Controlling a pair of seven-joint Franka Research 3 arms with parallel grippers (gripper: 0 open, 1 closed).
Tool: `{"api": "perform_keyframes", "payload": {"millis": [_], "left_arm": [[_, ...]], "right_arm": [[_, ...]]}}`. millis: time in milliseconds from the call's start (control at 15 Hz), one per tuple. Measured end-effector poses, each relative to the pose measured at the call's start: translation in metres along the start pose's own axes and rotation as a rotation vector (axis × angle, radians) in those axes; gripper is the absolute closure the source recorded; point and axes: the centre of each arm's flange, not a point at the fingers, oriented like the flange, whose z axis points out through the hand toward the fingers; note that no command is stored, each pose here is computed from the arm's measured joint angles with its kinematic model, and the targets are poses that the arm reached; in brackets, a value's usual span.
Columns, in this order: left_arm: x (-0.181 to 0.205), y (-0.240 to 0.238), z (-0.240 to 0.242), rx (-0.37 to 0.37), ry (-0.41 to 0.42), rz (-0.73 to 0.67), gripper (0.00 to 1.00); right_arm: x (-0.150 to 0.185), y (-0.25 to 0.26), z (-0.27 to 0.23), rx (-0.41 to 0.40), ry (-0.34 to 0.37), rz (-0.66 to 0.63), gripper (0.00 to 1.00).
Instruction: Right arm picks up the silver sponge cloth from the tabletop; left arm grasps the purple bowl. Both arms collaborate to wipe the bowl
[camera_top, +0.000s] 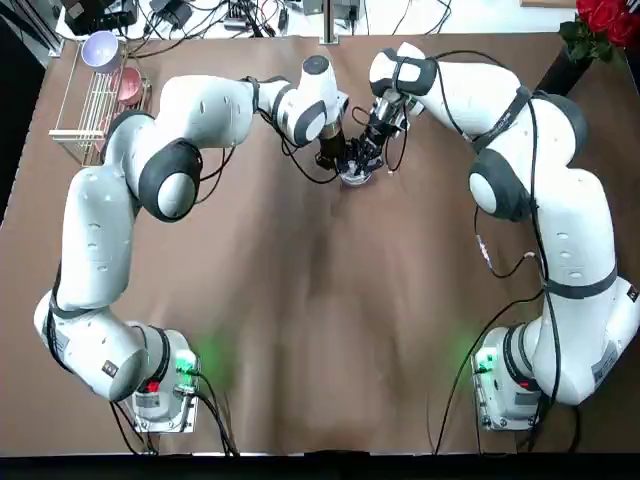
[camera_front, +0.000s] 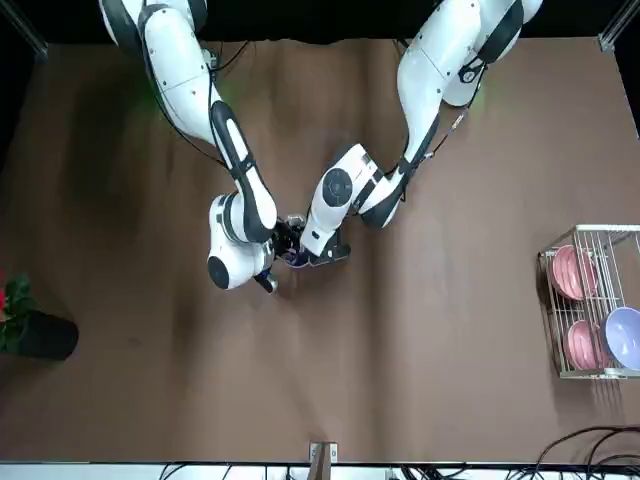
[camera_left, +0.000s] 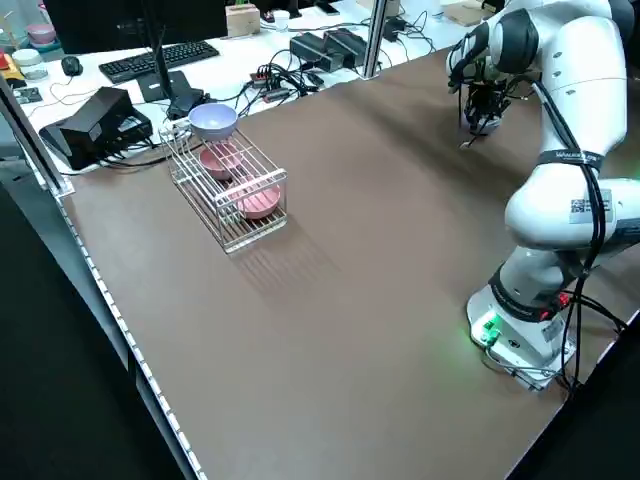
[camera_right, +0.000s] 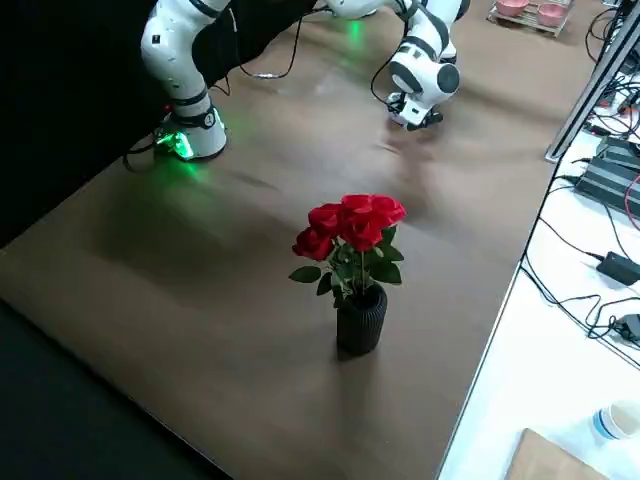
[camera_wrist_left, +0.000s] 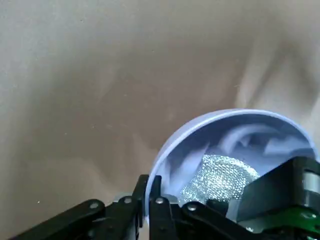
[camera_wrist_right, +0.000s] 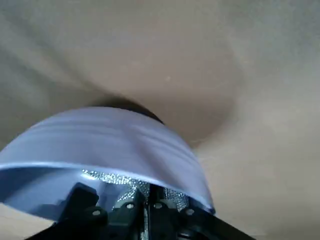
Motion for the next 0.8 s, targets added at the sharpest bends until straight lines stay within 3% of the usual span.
{"api": "perform_keyframes", "payload": {"millis": [467, 600, 800], "left_arm": [[0.005, -0.001, -0.002, -0.006, 0.007, -0.005, 0.95], [0.005, -0.001, -0.002, -0.006, 0.007, -0.005, 0.95], [0.004, -0.001, -0.001, -0.005, 0.006, -0.005, 0.95]], "right_arm": [[0.009, -0.011, -0.014, 0.082, 0.112, -0.008, 0.96], [0.008, -0.010, -0.012, 0.073, 0.100, -0.009, 0.96], [0.001, -0.001, -0.004, 0.008, 0.005, -0.007, 0.96]]}}
